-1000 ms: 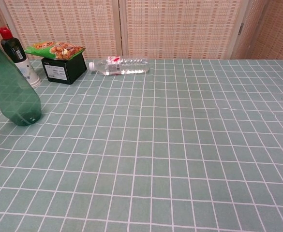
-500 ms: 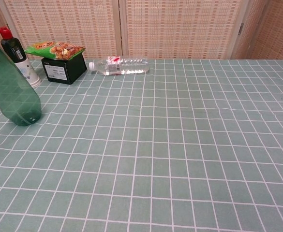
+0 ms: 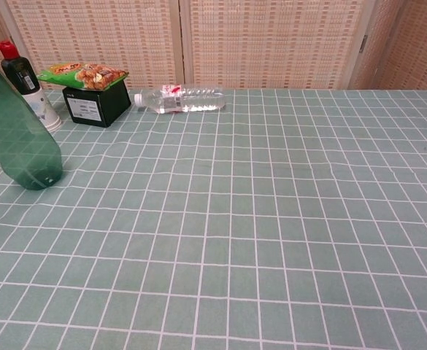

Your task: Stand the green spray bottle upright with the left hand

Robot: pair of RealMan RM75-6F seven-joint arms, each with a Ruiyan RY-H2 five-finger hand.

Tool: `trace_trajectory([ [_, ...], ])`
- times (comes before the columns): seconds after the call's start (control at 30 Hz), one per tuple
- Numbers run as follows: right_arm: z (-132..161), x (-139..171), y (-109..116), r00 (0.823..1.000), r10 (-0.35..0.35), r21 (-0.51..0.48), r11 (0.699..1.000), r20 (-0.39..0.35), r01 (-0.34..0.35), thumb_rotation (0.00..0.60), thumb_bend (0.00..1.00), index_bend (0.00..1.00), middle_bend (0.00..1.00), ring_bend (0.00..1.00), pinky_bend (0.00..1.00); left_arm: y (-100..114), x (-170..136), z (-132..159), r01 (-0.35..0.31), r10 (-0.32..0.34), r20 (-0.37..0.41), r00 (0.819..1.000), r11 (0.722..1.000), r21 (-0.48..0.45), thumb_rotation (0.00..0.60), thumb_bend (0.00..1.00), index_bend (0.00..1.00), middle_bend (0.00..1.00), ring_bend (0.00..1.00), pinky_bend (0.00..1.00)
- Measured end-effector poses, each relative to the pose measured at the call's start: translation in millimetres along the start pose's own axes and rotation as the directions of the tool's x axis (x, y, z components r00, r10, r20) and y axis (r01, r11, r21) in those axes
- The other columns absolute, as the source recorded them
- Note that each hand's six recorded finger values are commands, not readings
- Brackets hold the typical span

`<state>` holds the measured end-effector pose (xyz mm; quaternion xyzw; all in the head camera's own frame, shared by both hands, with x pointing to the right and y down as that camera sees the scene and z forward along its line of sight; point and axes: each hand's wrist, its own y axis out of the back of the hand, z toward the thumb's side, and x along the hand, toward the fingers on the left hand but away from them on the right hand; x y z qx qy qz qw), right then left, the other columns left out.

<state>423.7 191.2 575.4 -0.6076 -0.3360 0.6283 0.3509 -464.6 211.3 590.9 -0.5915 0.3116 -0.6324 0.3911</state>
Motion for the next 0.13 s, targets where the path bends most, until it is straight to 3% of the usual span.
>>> trace_trajectory([
  [0.13, 0.4, -0.4, -0.3, 1.0, 0.004, 0.001, 1.0, -0.001, -0.004, 0.6, 0.0, 0.0, 0.0, 0.0, 0.0, 0.9, -2.7, 3.2, -0.003, 0.005, 0.029, 1.0, 0.998, -0.062, 0.6, 0.23, 0.24, 0.27, 0.17, 0.08],
])
